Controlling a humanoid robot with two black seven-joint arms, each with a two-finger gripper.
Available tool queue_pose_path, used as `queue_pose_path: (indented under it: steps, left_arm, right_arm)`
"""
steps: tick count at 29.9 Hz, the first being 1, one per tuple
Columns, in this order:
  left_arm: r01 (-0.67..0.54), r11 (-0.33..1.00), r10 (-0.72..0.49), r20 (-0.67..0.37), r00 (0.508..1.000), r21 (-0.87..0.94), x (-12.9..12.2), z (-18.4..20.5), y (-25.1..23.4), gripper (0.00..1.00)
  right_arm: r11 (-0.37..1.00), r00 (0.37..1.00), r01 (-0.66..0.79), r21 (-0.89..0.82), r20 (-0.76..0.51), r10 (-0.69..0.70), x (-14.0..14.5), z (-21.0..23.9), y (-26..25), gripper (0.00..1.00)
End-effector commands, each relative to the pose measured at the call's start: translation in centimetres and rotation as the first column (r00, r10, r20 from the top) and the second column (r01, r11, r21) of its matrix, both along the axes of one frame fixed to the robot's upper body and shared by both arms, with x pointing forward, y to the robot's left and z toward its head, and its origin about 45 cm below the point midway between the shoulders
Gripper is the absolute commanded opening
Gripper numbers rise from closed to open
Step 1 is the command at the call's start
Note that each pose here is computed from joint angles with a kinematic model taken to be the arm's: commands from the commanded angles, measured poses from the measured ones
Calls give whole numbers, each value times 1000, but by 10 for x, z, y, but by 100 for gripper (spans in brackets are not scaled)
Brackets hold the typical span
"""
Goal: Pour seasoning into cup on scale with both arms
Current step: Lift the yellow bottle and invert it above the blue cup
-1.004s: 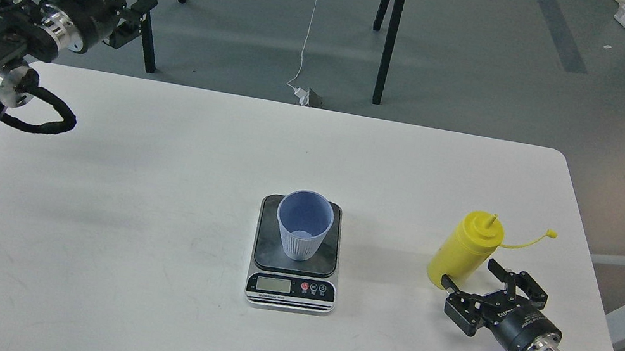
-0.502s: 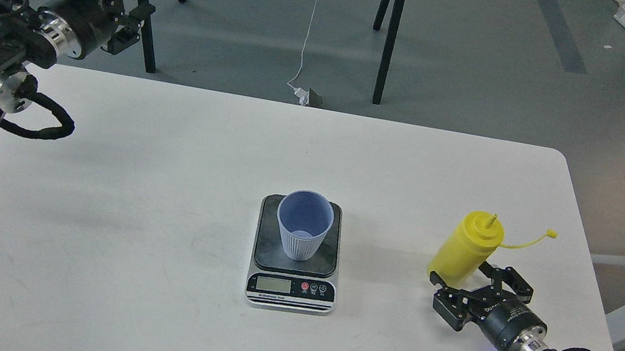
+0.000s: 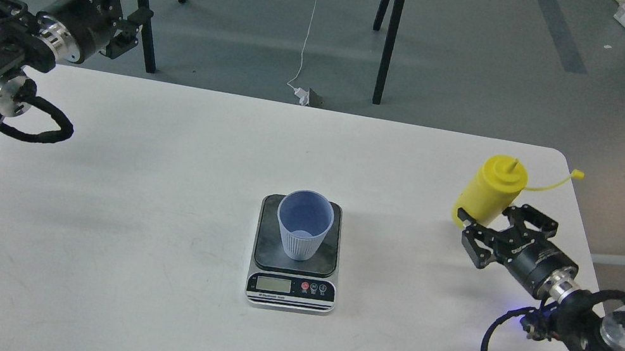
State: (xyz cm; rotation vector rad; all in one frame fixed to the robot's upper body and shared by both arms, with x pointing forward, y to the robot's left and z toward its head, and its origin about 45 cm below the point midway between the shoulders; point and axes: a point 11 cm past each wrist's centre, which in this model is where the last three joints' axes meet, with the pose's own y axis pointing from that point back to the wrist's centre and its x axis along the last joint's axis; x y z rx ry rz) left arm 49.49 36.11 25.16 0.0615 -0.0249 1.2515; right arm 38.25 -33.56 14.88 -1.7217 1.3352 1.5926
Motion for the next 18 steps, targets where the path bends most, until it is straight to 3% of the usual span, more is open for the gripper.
queue_pose_path:
  steps: [1, 4, 8, 13, 18]
  left_arm:
    - [1, 1000, -1, -2, 1000, -1, 0, -1, -1, 99]
    - [-2, 1000, 2, -3, 1000, -8, -1, -2, -1, 99]
    - [-13, 998, 14, 14, 1000, -65, 1, 0, -6, 99]
    - [-34, 990, 40, 39, 998, -139, 4, 6, -8, 99]
    - [-54, 984, 60, 32, 998, -170, 1, 0, -4, 99]
  right_arm:
    - [967, 990, -21, -254, 130, 56, 60, 90, -6, 1]
    - [822, 952, -39, -569, 230, 204, 98, 157, 26, 1]
    - [576, 872, -5, -818, 278, 402, 112, 212, 76, 1]
    - [205, 713, 112, -972, 222, 666, 91, 237, 149, 1]
    - [-111, 552, 293, -950, 74, 830, 57, 226, 199, 1]
